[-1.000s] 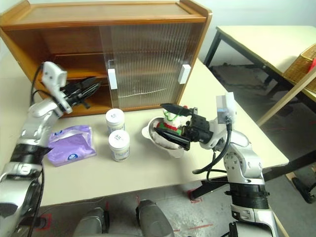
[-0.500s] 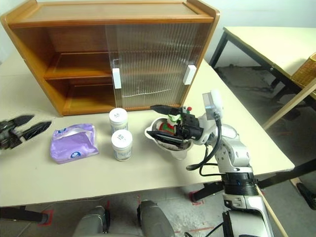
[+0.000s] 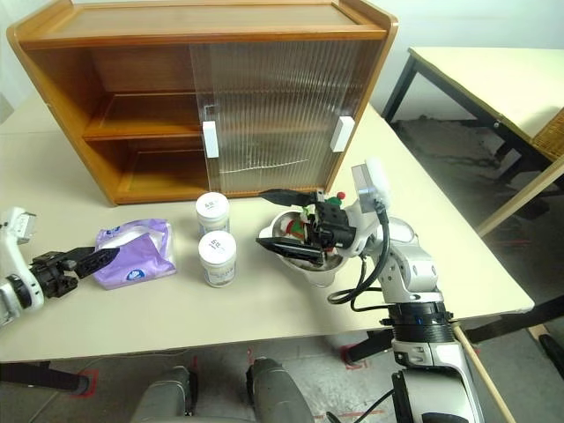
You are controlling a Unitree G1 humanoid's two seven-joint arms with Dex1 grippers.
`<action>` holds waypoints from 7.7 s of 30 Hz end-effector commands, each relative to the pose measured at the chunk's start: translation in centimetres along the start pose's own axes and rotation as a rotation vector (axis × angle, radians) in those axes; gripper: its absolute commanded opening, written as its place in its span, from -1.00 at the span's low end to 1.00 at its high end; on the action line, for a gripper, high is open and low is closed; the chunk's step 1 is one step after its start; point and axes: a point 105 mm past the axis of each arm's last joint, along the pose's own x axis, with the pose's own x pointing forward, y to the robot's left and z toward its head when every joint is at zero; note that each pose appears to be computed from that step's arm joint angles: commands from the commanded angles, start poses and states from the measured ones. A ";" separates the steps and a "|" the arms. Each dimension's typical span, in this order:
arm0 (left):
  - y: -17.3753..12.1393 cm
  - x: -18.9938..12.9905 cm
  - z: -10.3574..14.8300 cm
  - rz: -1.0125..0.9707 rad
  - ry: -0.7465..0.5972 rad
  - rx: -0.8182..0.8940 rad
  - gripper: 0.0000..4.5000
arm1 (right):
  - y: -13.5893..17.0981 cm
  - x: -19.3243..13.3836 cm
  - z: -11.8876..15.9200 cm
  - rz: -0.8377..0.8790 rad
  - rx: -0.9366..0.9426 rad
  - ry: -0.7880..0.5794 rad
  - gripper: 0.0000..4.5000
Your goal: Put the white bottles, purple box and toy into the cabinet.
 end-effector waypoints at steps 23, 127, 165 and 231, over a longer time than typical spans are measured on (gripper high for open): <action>-3.9 -1.4 13.8 -0.135 -0.576 -0.186 -0.99 | -0.2 0.3 -0.5 -0.001 -0.012 0.022 1.00; -8.2 3.9 7.2 -0.411 -0.477 0.479 0.97 | 0.3 0.0 -0.8 -0.051 0.018 0.022 1.00; -13.6 14.1 -0.9 -0.525 -0.146 0.603 0.99 | 0.2 -0.1 -0.5 -0.075 -0.012 0.029 1.00; -3.2 16.1 9.9 0.176 -0.418 0.370 0.40 | 0.2 0.0 -0.8 -0.098 -0.026 0.026 1.00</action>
